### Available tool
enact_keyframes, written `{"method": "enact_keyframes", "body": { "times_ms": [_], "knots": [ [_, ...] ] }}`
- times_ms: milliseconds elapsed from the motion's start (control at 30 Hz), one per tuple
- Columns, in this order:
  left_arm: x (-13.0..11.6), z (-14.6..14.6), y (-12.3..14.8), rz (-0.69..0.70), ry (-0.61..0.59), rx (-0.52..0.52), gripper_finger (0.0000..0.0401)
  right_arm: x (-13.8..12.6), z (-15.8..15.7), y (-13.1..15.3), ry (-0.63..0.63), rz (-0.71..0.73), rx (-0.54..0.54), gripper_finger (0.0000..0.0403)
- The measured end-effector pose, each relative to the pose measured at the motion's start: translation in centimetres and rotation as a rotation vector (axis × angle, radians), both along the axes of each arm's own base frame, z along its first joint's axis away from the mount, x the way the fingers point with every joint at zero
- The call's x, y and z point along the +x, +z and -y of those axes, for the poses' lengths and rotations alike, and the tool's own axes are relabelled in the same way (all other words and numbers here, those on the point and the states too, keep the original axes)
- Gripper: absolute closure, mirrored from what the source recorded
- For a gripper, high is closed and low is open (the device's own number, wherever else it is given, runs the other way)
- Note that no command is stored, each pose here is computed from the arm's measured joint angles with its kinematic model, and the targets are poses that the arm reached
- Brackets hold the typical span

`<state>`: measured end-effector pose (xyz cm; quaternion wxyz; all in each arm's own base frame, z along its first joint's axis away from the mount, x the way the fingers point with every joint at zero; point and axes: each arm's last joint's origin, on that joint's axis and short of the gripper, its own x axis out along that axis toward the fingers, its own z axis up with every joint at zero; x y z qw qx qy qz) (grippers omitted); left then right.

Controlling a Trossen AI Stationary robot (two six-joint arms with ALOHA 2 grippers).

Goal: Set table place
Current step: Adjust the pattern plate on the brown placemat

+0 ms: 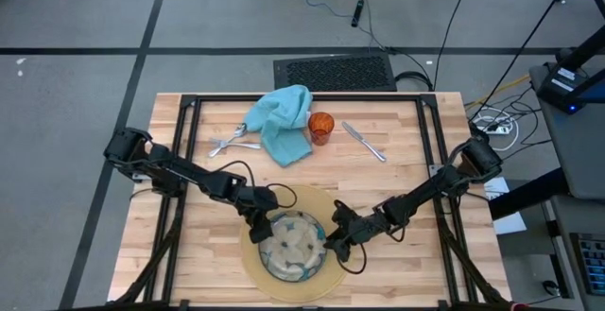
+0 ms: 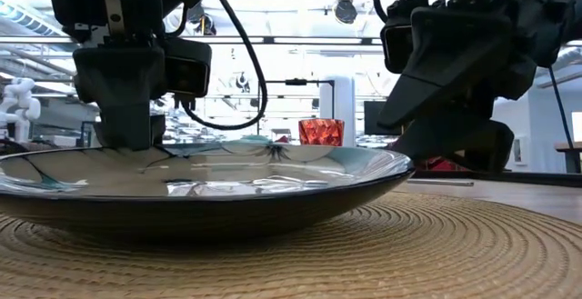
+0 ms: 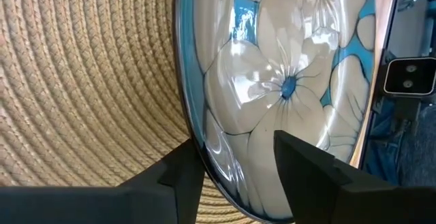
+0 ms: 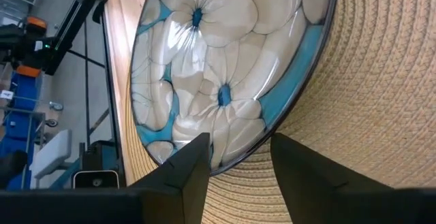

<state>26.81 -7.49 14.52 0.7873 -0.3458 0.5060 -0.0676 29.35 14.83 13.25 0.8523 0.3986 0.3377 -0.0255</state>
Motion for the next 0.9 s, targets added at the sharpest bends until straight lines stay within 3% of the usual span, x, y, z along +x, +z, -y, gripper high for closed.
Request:
{"method": "enact_keyframes", "body": {
  "times_ms": [567,733,900],
  "knots": [
    [0.2,-1.2,0.0,0.007,0.005,0.036,0.0245,-0.7,0.4,2.9,0.004,0.08,-0.078,0.0259],
    [-0.4,-1.4,-0.3,-0.067,0.001,0.123,0.0245,-0.8,0.5,2.9,0.0,0.081,-0.101,0.0259],
    [0.3,-1.5,1.2,-0.084,-0.04,0.241,0.0245,-0.9,0.6,2.8,0.009,0.067,-0.135,0.0259]
  ]
}}
